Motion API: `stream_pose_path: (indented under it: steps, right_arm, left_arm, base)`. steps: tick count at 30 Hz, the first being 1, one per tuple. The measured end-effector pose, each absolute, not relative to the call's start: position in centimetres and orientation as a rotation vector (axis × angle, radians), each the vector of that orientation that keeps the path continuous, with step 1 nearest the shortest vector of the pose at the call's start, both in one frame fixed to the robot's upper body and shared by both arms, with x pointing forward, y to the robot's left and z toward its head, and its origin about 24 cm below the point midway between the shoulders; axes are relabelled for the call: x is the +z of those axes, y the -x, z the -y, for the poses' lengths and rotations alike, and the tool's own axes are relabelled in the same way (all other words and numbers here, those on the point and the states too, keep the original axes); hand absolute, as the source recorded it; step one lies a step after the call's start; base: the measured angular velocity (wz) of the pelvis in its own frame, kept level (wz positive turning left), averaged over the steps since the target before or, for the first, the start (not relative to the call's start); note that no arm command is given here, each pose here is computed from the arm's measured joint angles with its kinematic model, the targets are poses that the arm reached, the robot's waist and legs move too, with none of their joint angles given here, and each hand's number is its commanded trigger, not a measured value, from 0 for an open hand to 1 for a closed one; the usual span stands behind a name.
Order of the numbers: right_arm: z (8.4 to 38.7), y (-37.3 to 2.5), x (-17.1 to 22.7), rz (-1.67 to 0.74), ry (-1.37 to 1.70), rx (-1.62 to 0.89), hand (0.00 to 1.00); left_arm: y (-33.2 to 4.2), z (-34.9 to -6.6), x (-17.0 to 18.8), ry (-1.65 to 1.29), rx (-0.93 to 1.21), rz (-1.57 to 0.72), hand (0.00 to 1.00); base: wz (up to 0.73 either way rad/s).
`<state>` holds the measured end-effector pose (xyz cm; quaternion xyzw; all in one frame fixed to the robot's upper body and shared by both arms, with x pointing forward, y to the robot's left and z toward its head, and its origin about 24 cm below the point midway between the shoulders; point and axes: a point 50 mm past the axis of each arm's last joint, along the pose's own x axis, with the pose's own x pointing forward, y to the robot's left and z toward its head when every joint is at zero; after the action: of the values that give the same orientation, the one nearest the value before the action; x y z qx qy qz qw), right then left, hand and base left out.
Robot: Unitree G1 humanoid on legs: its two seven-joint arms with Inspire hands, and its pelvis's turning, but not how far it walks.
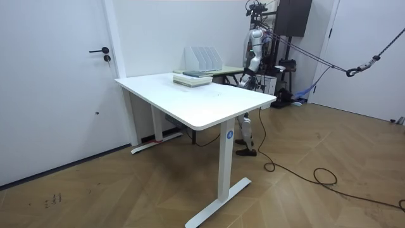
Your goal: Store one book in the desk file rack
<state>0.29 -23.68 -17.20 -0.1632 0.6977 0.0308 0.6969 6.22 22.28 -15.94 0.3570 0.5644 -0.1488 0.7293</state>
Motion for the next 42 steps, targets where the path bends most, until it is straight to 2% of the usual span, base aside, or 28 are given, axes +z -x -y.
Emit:
stream_pose_path:
  steps: [4, 11, 19, 24, 33, 38, 42]
  right_arm:
    - [23.6, -0.4, -17.2, -1.556, 0.389, 0.100, 0.00]
    - [23.6, -2.2, -17.2, -1.514, 0.445, 0.143, 0.00]
    - [23.6, -3.2, -17.1, -1.471, 0.458, 0.148, 0.00]
    - [23.6, -3.4, -17.1, -1.468, 0.456, 0.151, 0.00]
    - [23.7, -3.6, -17.0, -1.448, 0.460, 0.148, 0.00]
    - [23.8, -2.8, -17.1, -1.473, 0.451, 0.144, 0.00]
    - [23.8, -2.5, -17.1, -1.483, 0.438, 0.136, 0.00]
  left_arm:
    - [-7.5, -21.0, -15.6, -0.931, -0.450, -1.152, 0.00]
    - [-11.2, -19.4, -14.2, -1.065, -0.532, -0.946, 0.00]
    - [-16.2, -14.0, -10.6, -1.091, -0.613, -0.564, 0.00]
    - [-17.4, -12.3, -9.2, -1.098, -0.645, -0.452, 0.00]
    - [-20.2, -9.4, -2.2, -1.107, -0.563, -0.044, 0.00]
    - [-20.2, -9.3, -0.9, -1.177, -0.548, 0.044, 0.00]
    - [-20.7, -8.9, 2.8, -1.209, -0.424, 0.262, 0.00]
  base:
    - [-0.04]
    - [0.04]
    - [0.01]
    - [-0.03]
    - [0.02]
    - [0.05]
    - [0.01]
